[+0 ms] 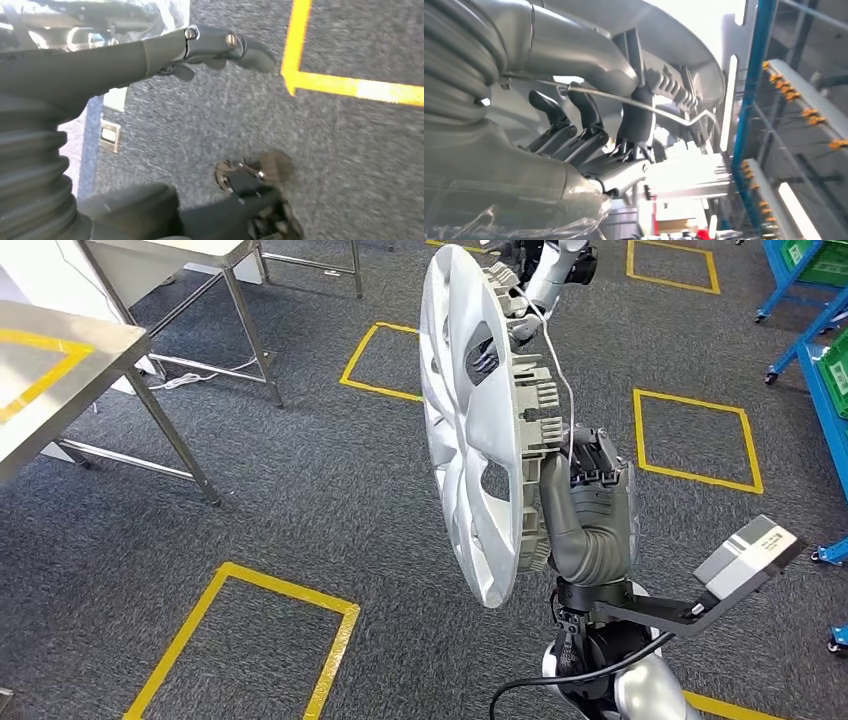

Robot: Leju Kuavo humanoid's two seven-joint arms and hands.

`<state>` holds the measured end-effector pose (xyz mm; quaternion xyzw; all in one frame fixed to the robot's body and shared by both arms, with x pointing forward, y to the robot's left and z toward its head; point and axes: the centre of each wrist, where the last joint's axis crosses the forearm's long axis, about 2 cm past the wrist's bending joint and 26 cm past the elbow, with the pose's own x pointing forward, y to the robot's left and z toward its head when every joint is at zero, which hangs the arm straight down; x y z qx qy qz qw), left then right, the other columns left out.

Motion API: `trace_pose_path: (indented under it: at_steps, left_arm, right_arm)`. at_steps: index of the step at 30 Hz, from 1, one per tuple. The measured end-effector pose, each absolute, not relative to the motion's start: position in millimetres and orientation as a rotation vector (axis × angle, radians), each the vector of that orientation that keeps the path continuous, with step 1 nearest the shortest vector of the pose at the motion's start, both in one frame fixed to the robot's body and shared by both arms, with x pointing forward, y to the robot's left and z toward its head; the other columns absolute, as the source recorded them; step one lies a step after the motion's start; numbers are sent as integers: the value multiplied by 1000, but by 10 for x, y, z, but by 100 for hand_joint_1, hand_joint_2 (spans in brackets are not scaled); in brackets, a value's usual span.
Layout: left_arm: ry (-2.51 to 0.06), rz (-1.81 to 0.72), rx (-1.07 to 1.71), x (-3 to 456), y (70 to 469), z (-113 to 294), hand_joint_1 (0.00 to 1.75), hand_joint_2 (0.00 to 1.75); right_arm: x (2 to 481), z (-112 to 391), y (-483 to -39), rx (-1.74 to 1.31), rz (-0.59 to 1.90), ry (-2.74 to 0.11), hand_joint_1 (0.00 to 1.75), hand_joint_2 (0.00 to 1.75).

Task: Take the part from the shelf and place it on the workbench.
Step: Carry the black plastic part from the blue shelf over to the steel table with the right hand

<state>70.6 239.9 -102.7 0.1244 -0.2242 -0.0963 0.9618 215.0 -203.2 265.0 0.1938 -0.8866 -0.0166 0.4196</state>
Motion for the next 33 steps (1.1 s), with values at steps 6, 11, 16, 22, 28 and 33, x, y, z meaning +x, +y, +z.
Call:
trace_pose_path:
  at_steps: [6, 11, 16, 22, 28, 33]
  left_arm:
    - [-451, -196, 254, 705, 2414, -1030, 0, 175]
    - [-446, -193, 247, 699, 2406, -1030, 0, 175]
    - [-437, -186, 240, 671, 2396, -1034, 0, 175]
    - [-432, -179, 237, 658, 2400, -1037, 0, 175]
    - [-426, -175, 237, 654, 2401, -1038, 0, 175]
    - [-417, -170, 237, 641, 2409, -1041, 0, 175]
  right_arm:
    - [2150, 2626, -2030, 481, -44, -2213, 175, 175]
    - [2143, 2587, -2029, 474, -45, -2198, 175, 175]
    - [2145, 2583, -2027, 475, -43, -2198, 175, 175]
    - [2140, 2575, -2017, 483, -45, -2192, 175, 175]
    - [2139, 2569, -2009, 495, -50, -2182, 175, 175]
    - [2139, 2574, -2001, 508, -47, -2180, 175, 175]
